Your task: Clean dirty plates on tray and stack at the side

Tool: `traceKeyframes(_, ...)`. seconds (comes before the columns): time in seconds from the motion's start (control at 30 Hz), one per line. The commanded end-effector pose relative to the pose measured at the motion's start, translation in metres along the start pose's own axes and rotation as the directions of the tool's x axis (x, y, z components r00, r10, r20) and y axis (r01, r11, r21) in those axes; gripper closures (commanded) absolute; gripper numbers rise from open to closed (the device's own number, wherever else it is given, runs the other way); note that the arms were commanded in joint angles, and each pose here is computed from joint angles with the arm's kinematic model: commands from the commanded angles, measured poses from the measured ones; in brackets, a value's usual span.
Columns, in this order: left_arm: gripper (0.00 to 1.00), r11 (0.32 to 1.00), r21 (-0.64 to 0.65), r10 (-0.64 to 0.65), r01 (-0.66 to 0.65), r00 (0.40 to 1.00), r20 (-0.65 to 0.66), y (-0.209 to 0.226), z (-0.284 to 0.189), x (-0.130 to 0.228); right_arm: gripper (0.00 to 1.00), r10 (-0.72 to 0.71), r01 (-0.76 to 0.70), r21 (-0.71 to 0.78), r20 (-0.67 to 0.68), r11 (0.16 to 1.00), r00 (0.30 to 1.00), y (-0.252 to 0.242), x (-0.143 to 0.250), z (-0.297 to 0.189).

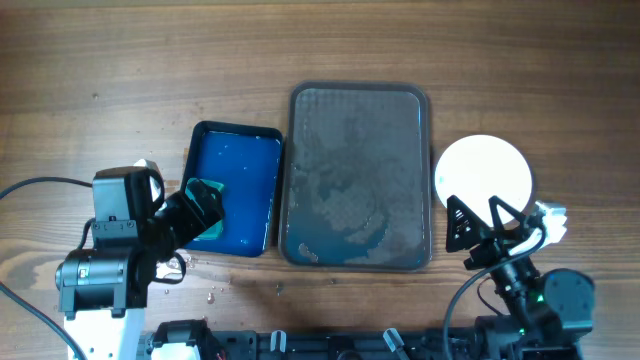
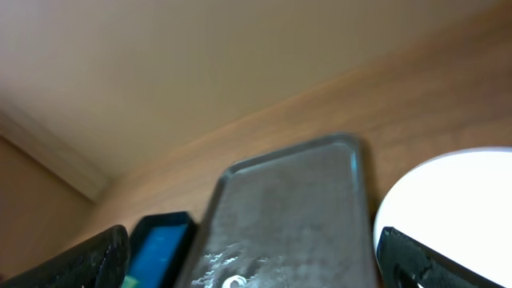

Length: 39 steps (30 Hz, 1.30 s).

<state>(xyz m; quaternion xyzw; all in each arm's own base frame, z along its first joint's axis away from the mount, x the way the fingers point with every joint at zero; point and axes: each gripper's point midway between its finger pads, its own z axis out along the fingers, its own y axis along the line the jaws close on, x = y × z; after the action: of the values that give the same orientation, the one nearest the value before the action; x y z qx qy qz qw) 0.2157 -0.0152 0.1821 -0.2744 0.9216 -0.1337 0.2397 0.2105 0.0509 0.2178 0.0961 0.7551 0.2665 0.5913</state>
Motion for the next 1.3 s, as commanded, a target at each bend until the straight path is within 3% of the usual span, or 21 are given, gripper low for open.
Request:
traceKeyframes(0.0, 0.0, 1.0, 0.017, 0.007, -0.008, 1.0, 0.006, -0.003, -0.003, -0.003, 0.0, -0.113, 0.107, 0.117, 0.048, 0.987, 0.992, -0.034, 0.012, 0.008)
traceKeyframes(0.1, 0.0, 1.0, 0.017, 0.007, -0.008, 1.0, 0.006, -0.004, -0.003, -0.003, 0.0, -0.116, 0.094, 0.239, 0.076, 0.966, 0.99, -0.069, 0.024, 0.018)
traceKeyframes(0.27, 0.0, 1.0, 0.017, 0.007, -0.008, 1.0, 0.006, -0.003, -0.003, -0.003, 0.0, -0.164, 0.12, 0.182, 0.256, 0.976, 0.953, -0.064, 0.004, 0.028)
traceKeyframes(0.9, 0.0, 1.0, 0.021, 0.016, -0.016, 1.0, 0.01, -0.005, -0.004, -0.002, 0.0, -0.145, 0.118, 0.127, 0.234, 0.985, 0.961, -0.053, 0.011, 0.031)
traceKeyframes(1.0, 0.0, 1.0, 0.012, 0.022, -0.023, 0.996, 0.081, 0.002, -0.014, -0.003, 0.0, -0.145, 0.118, 0.127, 0.234, 0.985, 0.961, -0.053, 0.011, 0.031)
traceKeyframes(1.07, 0.0, 1.0, -0.023, 0.01, -0.005, 0.972, 0.235, 0.017, -0.019, -0.019, 0.0, -0.145, 0.117, 0.127, 0.234, 0.985, 0.961, -0.053, 0.011, 0.031)
traceKeyframes(1.27, 0.0, 0.953, 0.264, -0.02, -0.151, 0.834, 0.551, -0.007, -0.001, -0.034, 0.0, -0.145, 0.118, 0.127, 0.234, 0.985, 0.961, -0.053, 0.011, 0.031)
